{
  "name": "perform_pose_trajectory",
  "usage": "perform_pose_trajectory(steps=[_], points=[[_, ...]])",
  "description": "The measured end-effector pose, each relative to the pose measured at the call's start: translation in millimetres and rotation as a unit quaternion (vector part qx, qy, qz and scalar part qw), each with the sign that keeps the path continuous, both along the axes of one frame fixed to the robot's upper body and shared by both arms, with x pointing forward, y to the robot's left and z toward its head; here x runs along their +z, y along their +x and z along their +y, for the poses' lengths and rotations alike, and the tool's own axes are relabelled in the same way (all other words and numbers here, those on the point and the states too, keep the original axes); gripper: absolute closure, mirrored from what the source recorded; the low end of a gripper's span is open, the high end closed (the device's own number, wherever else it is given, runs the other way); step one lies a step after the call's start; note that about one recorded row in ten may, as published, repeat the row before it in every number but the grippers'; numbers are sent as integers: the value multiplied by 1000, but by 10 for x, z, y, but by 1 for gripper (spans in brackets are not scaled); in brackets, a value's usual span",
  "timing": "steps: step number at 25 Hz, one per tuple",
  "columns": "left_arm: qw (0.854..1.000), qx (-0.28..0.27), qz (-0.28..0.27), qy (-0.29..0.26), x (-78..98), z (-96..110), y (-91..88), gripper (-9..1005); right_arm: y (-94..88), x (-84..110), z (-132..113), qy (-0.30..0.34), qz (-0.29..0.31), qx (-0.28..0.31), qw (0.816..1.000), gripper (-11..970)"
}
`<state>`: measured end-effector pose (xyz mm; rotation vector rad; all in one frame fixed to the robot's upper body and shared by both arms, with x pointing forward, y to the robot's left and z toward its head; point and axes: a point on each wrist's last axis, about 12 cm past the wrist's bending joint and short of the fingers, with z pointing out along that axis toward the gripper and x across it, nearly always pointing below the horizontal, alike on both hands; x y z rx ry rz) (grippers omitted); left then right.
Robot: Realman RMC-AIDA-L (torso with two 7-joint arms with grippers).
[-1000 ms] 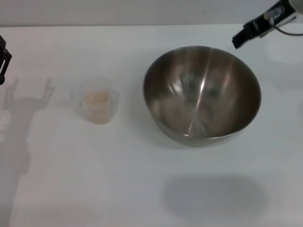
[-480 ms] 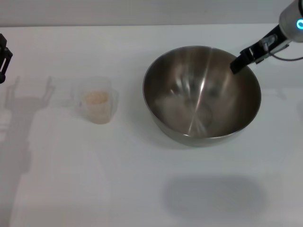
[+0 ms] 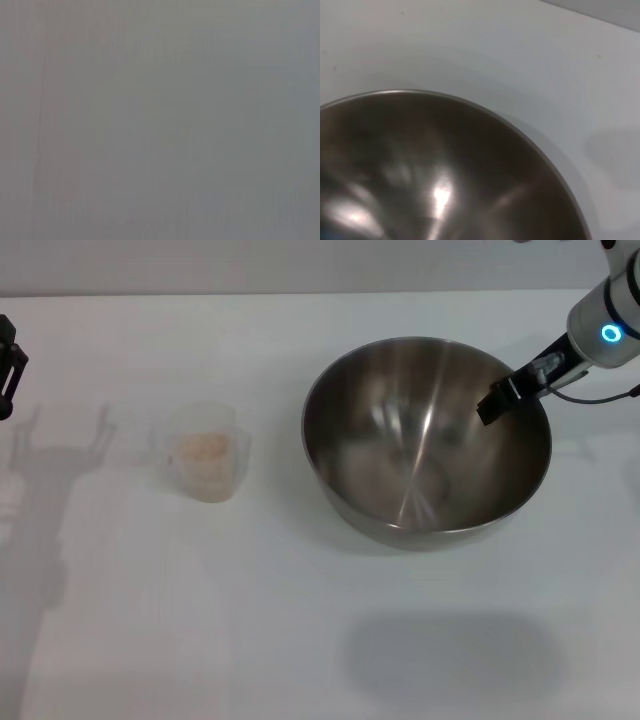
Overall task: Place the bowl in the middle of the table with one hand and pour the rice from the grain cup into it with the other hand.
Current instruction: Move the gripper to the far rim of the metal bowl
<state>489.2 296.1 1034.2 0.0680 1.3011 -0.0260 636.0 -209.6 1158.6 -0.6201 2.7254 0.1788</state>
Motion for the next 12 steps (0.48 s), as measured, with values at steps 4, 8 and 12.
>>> perform_pose_trajectory(steps=[4,8,12], points=[[1000,0,1,0,-3,2,-7,135,-2,-11,19,2,-2,5,1000,558],[1000,0,1,0,-5,3,-10,135,-3,-12,11,4,-3,4,1000,674],[1000,0,1,1,-6,3,-14,135,-2,-18,11,4,-4,6,1000,775]])
